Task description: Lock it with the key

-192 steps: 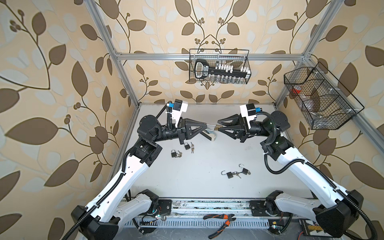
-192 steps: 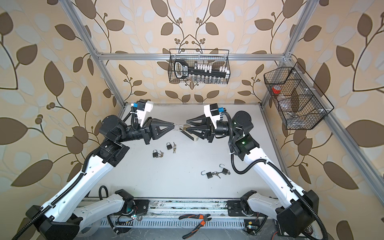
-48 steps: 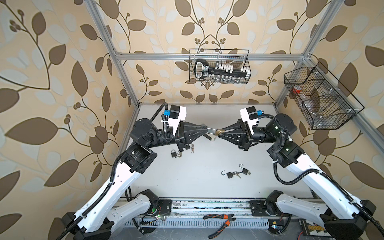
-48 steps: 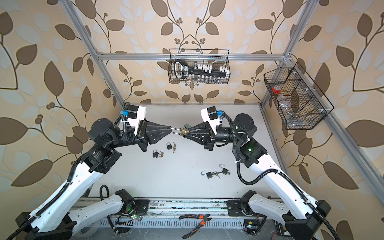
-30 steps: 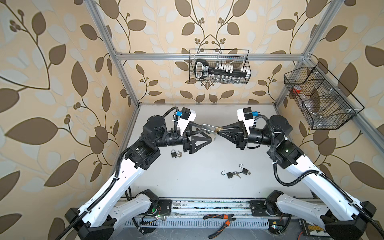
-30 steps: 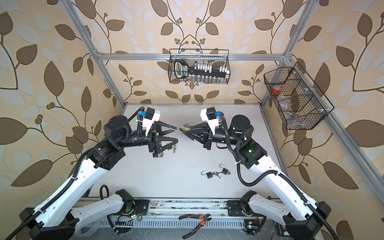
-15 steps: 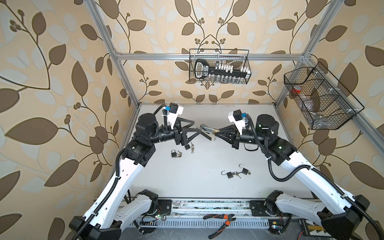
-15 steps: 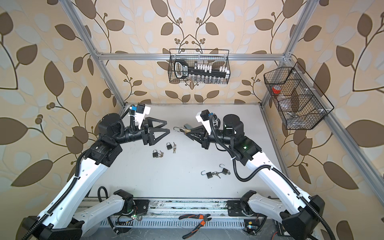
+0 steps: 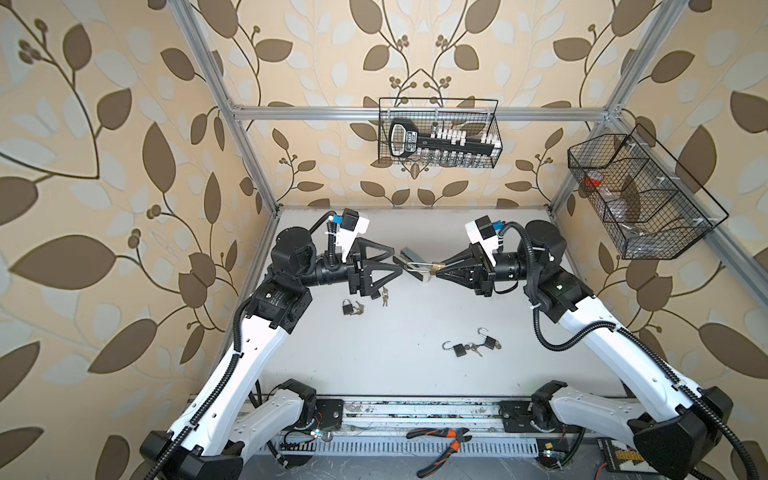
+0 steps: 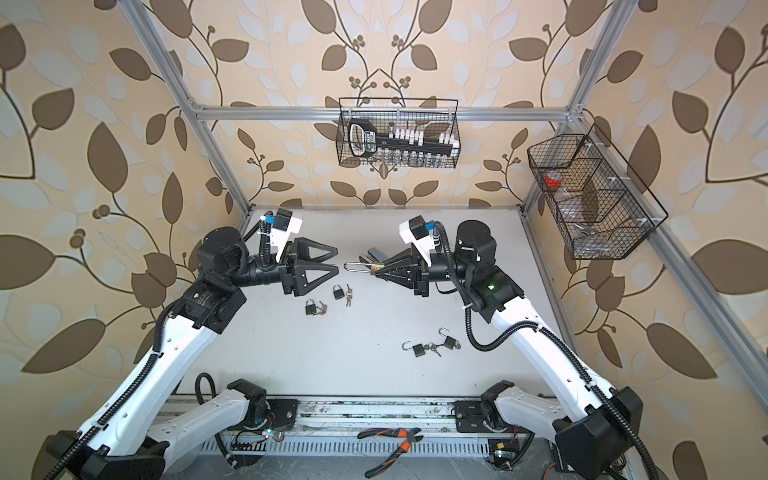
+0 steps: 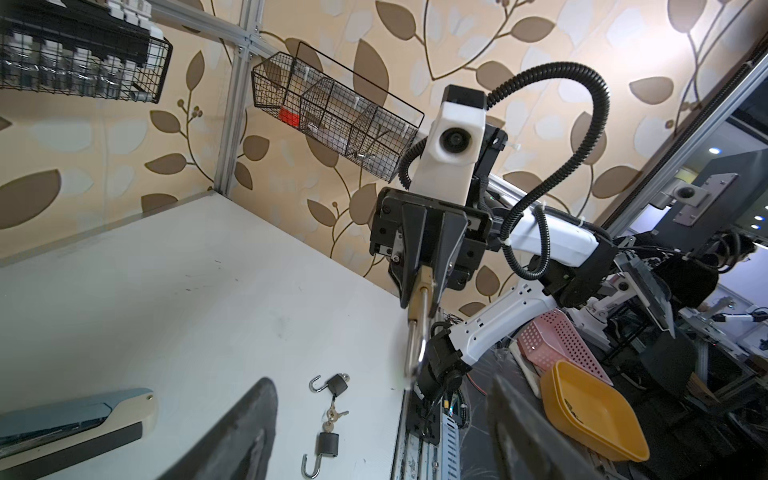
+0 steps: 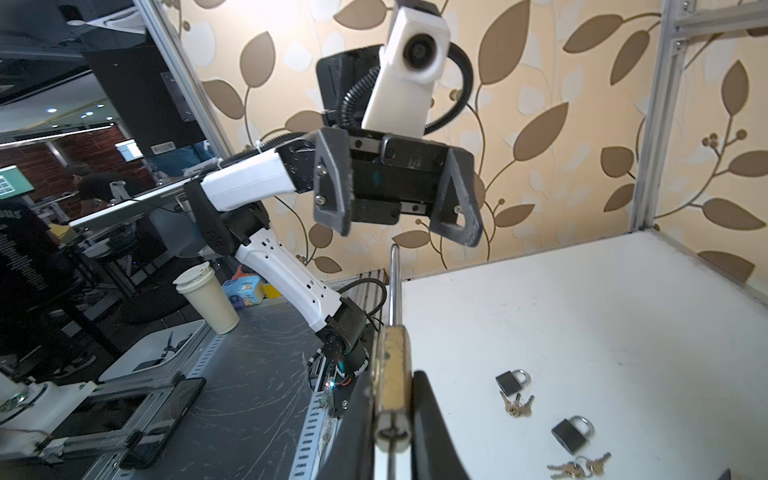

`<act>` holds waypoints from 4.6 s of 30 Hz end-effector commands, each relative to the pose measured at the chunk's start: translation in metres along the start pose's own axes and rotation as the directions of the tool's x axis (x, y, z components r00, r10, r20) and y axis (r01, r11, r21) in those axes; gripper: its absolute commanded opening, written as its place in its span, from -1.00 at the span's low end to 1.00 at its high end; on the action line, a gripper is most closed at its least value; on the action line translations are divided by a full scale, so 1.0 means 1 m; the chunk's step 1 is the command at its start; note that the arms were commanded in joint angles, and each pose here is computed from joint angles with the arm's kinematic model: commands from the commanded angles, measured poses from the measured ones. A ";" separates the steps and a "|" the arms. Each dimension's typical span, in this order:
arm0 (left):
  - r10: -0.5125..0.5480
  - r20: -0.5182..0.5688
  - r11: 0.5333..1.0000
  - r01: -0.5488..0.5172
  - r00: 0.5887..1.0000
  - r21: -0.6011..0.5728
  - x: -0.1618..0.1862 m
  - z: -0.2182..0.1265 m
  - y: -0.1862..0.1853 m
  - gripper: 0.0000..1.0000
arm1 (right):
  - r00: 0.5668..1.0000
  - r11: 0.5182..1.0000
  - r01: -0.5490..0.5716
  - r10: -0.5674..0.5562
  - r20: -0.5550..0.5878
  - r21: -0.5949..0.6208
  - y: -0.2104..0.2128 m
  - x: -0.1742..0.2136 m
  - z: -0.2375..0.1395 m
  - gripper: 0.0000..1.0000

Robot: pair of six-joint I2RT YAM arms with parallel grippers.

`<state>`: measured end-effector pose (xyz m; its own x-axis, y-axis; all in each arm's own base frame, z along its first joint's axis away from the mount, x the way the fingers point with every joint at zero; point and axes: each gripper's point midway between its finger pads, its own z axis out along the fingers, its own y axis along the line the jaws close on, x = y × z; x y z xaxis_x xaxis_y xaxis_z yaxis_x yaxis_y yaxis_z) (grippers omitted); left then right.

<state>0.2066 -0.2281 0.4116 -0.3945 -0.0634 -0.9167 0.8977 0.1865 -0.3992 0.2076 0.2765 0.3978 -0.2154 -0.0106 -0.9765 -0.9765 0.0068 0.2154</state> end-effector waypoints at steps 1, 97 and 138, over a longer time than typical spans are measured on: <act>0.048 0.014 0.996 -0.049 0.999 0.069 -0.007 0.000 -0.011 0.38 | 1.000 0.997 0.015 -0.014 0.015 -0.082 0.009 -0.010 0.003 -1.00; 0.127 0.057 0.992 -0.126 0.990 -0.020 -0.029 0.008 -0.028 0.58 | 0.996 0.997 -0.070 0.067 0.057 0.038 0.010 -0.018 -0.015 -1.00; 0.118 0.002 0.987 -0.118 0.993 0.106 -0.013 0.026 -0.037 -0.64 | 0.995 0.997 -0.078 0.077 0.059 0.011 0.007 -0.020 -0.005 -1.00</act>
<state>0.1908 -0.2606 0.4217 -0.3470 -0.0236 -0.9376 0.9319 0.1035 -0.3475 0.2103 0.2722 0.4081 -0.3422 0.0309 -0.9391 -0.9388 0.0296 0.3431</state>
